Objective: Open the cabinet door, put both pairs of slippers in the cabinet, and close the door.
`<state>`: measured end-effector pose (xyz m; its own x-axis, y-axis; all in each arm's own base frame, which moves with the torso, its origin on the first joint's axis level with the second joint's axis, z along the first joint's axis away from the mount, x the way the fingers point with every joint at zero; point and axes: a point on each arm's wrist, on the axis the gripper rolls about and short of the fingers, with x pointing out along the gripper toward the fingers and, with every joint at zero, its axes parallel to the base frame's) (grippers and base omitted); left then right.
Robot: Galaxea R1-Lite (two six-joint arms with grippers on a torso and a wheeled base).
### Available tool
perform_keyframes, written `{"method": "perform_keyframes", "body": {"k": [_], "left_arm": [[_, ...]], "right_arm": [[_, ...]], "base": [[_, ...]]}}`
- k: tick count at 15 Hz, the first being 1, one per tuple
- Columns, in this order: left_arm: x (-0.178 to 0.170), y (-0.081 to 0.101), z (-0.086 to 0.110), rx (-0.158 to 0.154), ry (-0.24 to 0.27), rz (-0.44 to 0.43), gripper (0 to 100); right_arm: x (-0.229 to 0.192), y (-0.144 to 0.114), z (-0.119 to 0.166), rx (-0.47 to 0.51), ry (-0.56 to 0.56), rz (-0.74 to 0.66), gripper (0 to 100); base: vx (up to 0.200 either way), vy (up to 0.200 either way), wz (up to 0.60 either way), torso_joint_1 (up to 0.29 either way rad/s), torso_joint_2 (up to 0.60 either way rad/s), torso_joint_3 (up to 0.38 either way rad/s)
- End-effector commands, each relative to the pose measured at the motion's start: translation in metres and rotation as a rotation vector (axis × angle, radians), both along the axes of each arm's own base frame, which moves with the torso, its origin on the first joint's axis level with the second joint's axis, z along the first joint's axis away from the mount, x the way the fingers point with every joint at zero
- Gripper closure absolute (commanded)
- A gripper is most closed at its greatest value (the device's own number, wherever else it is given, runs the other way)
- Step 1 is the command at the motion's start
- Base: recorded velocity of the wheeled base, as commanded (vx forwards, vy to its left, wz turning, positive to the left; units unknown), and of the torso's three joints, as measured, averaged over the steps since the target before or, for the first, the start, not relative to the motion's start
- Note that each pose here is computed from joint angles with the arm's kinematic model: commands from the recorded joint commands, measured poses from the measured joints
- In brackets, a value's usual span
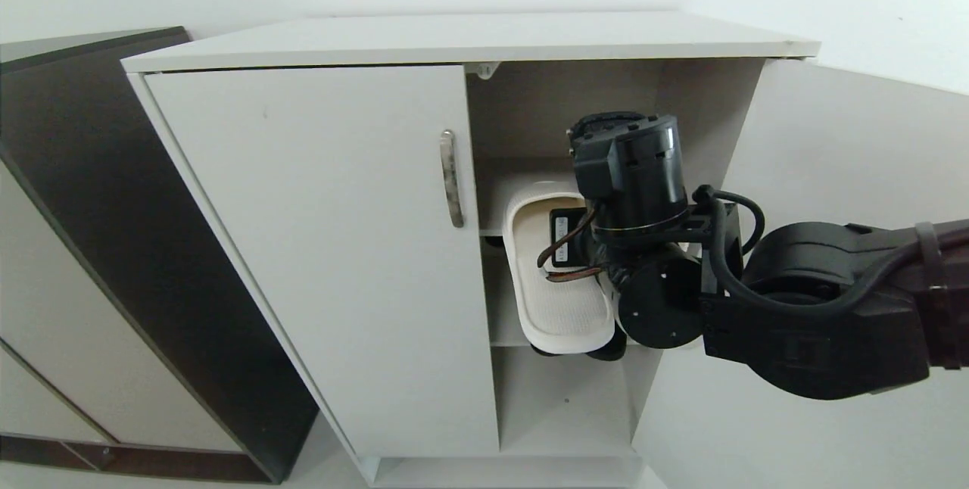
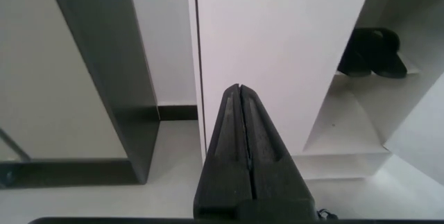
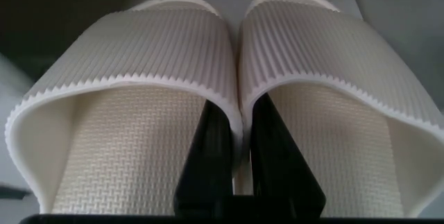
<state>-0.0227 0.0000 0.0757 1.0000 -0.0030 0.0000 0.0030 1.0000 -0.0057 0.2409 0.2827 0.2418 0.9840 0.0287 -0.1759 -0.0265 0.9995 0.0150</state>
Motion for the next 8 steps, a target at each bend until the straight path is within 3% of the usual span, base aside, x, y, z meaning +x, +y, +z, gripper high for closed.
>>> {"method": "perform_keyframes", "body": {"k": [1,2,8], "left_arm": [[0.0,0.0,0.0,0.0,0.002,0.001,100],[0.0,0.0,0.0,-0.002,0.0,0.001,100],[0.0,0.0,0.0,-0.002,0.002,0.001,100]], "right_arm": [[0.0,0.0,-0.001,0.0,0.001,0.001,100],[0.002,-0.001,0.0,0.002,0.0,-0.004,100],[0.024,-0.013,-0.003,0.028,0.015,0.025,100]], "base": [[0.2,0.0,0.0,0.007,0.0,0.007],[0.2,0.0,0.0,-0.002,0.0,0.002],[0.0,0.0,0.0,0.0,0.0,0.0]]}}
